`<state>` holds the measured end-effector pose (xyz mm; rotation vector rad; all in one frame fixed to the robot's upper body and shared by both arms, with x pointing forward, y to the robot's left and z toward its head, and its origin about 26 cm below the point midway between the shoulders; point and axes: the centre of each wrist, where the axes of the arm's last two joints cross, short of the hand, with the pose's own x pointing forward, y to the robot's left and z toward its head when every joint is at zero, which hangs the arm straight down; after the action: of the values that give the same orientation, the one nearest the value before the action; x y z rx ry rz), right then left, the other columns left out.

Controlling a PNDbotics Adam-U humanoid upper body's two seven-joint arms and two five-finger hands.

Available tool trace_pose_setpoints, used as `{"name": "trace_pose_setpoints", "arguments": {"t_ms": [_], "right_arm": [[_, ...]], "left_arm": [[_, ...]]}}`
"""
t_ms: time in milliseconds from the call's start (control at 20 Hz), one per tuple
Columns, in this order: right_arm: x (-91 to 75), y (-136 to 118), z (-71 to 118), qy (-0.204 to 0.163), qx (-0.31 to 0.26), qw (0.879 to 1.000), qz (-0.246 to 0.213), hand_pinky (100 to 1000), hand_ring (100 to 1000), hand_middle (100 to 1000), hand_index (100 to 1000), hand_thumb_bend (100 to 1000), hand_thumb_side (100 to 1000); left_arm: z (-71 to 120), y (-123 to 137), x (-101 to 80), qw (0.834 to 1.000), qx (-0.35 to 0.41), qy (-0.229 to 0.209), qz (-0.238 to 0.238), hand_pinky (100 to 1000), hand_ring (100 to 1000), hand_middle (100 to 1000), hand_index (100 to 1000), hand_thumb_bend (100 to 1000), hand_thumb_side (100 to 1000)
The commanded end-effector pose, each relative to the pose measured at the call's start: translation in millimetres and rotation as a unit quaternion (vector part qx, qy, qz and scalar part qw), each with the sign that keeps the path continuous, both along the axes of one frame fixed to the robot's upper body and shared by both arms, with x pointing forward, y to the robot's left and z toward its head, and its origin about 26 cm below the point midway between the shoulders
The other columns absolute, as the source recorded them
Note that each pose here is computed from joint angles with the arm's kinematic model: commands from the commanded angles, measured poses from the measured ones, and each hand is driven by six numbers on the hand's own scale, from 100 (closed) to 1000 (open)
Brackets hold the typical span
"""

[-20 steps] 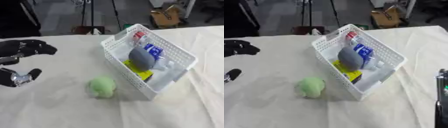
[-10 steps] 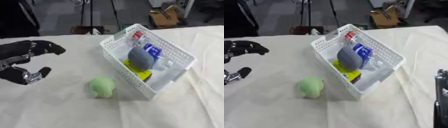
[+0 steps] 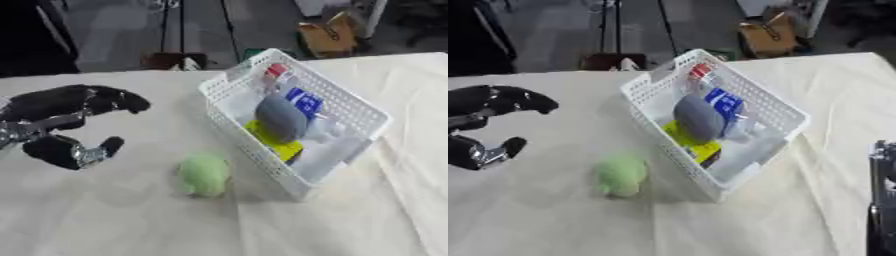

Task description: Pick up objects on the table and place them in the box.

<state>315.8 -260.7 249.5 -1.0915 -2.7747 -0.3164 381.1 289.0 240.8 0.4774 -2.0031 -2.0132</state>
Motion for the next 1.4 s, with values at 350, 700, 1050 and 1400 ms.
{"name": "trace_pose_setpoints", "arguments": {"t_ms": [350, 700, 1050, 1400], "right_arm": [[-3.4, 1, 4.4, -0.01, -0.003, 1.0, 0.008, 757, 703, 625, 796, 100, 918], [-3.3, 1, 4.5, -0.01, -0.001, 1.0, 0.011, 758, 703, 624, 793, 100, 916], [-3.8, -1, 2.4, -0.005, -0.002, 1.0, 0.009, 761, 703, 622, 790, 100, 911], [-4.3, -3, -0.1, -0.004, 0.002, 1.0, 0.006, 762, 703, 620, 786, 100, 908]], "left_arm": [[8.7, -36, -1.4, 0.999, -0.003, -0.012, -0.032, 879, 833, 933, 1000, 100, 876], [0.3, -50, 10.1, 0.999, 0.032, 0.034, -0.01, 899, 868, 951, 1000, 215, 918], [-2.5, -69, 9.6, 0.994, 0.084, 0.069, 0.018, 901, 929, 977, 1000, 467, 996], [2.8, -90, -3.3, 0.996, 0.081, 0.037, 0.023, 889, 921, 975, 1000, 416, 1000]]}}
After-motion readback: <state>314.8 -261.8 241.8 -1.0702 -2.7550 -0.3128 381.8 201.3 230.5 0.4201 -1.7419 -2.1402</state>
